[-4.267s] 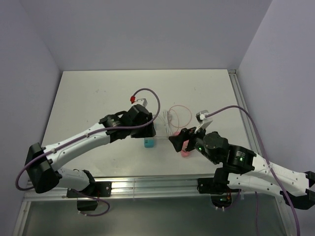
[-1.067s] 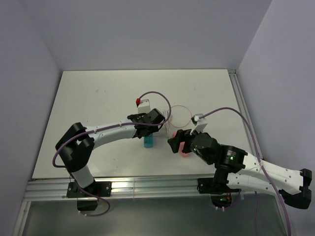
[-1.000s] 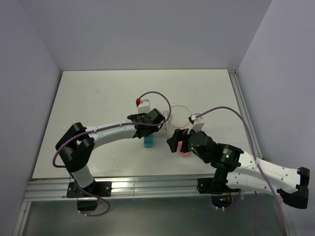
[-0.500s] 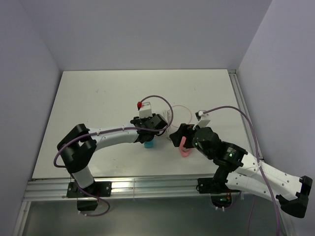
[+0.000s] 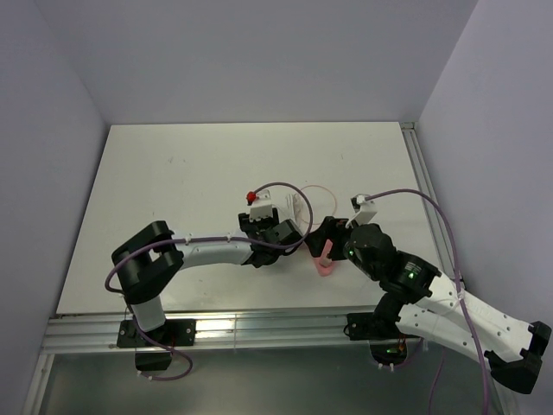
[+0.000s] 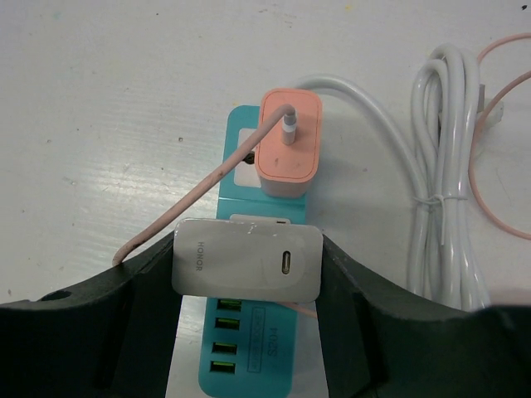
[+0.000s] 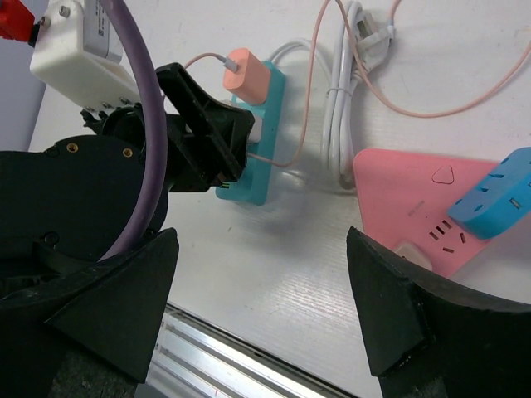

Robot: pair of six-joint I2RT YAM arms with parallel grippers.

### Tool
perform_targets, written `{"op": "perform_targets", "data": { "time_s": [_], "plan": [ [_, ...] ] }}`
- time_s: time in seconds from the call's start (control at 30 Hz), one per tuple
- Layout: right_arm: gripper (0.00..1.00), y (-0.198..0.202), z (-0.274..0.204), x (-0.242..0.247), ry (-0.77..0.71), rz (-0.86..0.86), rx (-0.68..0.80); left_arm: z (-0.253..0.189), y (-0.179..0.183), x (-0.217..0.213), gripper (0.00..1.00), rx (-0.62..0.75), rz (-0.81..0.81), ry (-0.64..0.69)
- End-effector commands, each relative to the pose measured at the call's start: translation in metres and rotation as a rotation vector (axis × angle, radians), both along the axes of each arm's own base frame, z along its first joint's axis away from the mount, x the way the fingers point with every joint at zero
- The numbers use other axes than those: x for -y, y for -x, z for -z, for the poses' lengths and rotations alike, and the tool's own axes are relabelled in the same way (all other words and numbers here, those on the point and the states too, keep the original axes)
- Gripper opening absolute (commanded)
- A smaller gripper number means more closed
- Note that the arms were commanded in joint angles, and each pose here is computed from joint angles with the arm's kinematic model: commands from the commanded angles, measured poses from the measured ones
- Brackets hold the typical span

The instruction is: Insert the plug

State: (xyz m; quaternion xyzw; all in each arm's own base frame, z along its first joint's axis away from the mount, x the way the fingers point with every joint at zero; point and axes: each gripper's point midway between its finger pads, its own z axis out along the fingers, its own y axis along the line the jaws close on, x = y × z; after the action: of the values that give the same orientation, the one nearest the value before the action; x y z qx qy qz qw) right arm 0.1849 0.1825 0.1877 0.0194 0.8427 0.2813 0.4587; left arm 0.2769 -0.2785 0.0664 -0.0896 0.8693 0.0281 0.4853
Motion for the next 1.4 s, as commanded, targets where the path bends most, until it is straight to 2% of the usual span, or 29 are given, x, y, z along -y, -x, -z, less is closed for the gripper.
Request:
{"op": "perform_targets", "data": {
  "time_s": [0.0, 0.13, 0.27, 0.77, 0.83, 0.93, 1.03, 1.07, 1.13, 1.17, 1.27, 1.37],
  "plan": [
    [0.89, -0.003, -0.008, 0.001, -0.021, 0.009, 0.028, 0.076, 0.056, -0.027, 0.0, -0.295, 0.091, -0.132],
    [0.89, -0.004, -0.009, 0.001, -0.023, 0.008, 0.025, 0.089, 0.063, -0.027, 0.0, -0.328, 0.109, -0.117],
    [0.89, -0.005, -0.008, 0.0, -0.022, 0.007, 0.022, 0.097, 0.065, -0.03, 0.0, -0.344, 0.106, -0.169],
    [0.89, -0.007, -0.007, -0.002, -0.007, -0.005, 0.015, 0.05, 0.048, -0.016, 0.0, -0.25, 0.115, -0.133],
    [0.89, -0.008, -0.007, -0.001, -0.004, 0.001, 0.015, 0.043, 0.046, -0.013, 0.03, -0.24, 0.123, -0.128],
    [0.89, -0.006, -0.006, -0.002, -0.01, -0.003, 0.012, 0.039, 0.044, -0.012, 0.08, -0.232, 0.125, -0.133],
    [0.89, -0.005, -0.003, 0.0, -0.013, 0.003, 0.006, 0.039, 0.044, -0.011, 0.19, -0.232, 0.131, -0.133],
    [0.89, -0.005, -0.003, 0.0, -0.011, 0.003, 0.005, 0.04, 0.044, -0.012, 0.27, -0.233, 0.128, -0.132],
    [0.89, -0.005, -0.002, 0.002, -0.009, 0.008, 0.004, 0.039, 0.044, -0.011, 0.34, -0.231, 0.127, -0.121],
    [0.89, -0.004, -0.002, 0.002, -0.011, 0.007, 0.003, 0.039, 0.045, -0.012, 0.42, -0.23, 0.126, -0.121],
    [0.89, -0.004, -0.003, 0.002, -0.012, 0.008, 0.003, 0.035, 0.045, -0.011, 0.53, -0.223, 0.127, -0.106],
    [0.89, -0.004, -0.003, 0.0, -0.013, 0.002, 0.0, 0.027, 0.045, -0.01, 0.59, -0.215, 0.135, -0.083]
  ]
}}
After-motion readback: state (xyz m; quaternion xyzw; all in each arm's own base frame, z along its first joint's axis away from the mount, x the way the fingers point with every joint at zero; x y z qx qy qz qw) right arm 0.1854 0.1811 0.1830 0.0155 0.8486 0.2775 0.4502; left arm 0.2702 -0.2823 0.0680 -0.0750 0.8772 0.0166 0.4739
